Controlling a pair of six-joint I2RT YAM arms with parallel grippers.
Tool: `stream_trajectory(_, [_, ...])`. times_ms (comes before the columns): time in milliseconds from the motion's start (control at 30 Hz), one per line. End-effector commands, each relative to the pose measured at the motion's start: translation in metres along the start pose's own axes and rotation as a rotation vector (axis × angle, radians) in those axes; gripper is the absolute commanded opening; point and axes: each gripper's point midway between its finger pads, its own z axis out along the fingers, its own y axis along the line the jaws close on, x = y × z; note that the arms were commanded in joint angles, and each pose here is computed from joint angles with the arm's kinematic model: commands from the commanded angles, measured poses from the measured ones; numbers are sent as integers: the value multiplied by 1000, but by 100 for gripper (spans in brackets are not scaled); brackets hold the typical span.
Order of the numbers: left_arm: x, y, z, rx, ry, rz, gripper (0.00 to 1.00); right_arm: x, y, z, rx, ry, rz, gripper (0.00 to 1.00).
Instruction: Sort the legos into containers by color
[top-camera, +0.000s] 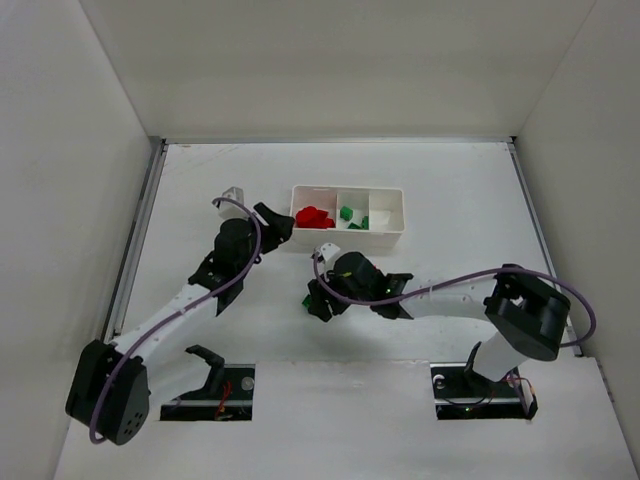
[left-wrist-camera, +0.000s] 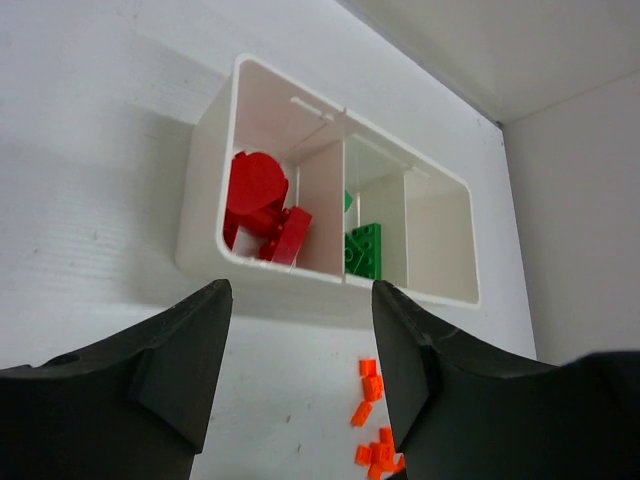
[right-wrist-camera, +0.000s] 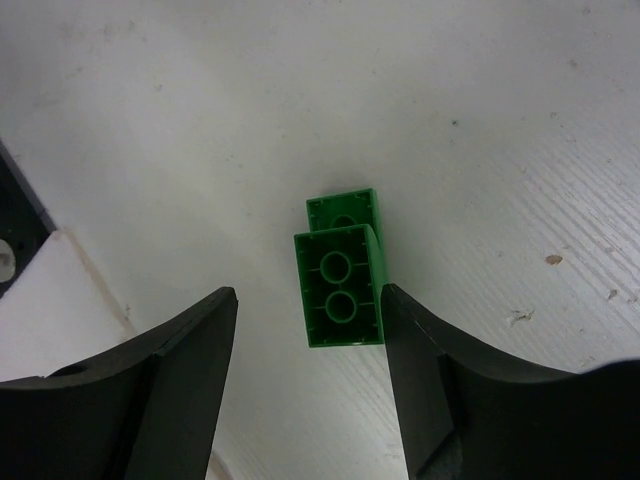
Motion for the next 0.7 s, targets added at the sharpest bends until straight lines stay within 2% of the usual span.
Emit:
stream_trajectory(0, [11,21,-19,-56,37,-8,55,-11,-2,6,54,-15,-57,65])
stream_trajectory(233, [20,39,-43,-106,67,-2,53,-11,-7,10,114,-17,-84,60])
stream_trajectory(400, [29,48,-49,-122,87,-14,53,-7,-12,14,155,-3,-95,51])
stream_trajectory(667, [34,52,-56,-132,100,-19,53,-1,-9,19,169,22,-126,52])
